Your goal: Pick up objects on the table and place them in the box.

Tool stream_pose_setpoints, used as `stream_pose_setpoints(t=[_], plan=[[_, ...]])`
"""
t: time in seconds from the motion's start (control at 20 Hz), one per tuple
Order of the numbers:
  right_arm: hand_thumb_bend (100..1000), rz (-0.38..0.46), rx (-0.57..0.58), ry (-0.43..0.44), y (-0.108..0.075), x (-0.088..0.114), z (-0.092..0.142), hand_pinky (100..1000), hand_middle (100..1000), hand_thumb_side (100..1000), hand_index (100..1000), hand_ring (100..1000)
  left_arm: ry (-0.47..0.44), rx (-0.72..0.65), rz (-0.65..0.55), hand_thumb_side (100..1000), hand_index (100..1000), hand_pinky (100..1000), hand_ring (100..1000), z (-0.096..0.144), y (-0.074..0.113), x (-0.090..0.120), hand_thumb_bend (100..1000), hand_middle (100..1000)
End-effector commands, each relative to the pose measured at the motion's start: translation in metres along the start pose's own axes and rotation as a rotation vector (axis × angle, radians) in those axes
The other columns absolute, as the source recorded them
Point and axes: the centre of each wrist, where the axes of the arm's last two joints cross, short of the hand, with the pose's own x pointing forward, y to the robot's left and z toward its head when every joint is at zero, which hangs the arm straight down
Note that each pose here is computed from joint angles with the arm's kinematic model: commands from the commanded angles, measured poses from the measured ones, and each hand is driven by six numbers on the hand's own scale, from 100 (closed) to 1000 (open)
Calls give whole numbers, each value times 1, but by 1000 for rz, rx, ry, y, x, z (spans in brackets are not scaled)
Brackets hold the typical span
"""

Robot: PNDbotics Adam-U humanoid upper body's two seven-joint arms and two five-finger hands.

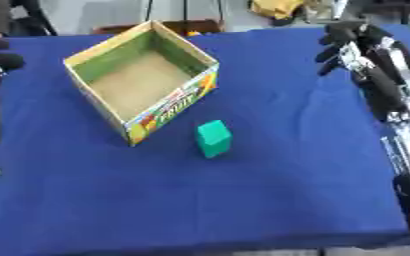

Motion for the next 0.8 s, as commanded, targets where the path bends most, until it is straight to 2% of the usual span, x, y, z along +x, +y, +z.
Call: stream_pose_setpoints(t=[0.05,0.5,0.8], plan=[[100,41,14,-25,-7,10,-4,478,610,531,745,574,-23,5,-11,1000,750,701,618,-5,4,6,599,627],[100,66,48,-29,-7,12,-9,478,615,526,748,576,-23,4,-13,1000,749,701,617,-5,4,6,600,627],[100,184,187,-53,-8,23,-26,496,638,503,772,596,-19,-4,-12,1000,749,701,617,-4,3,5,600,627]])
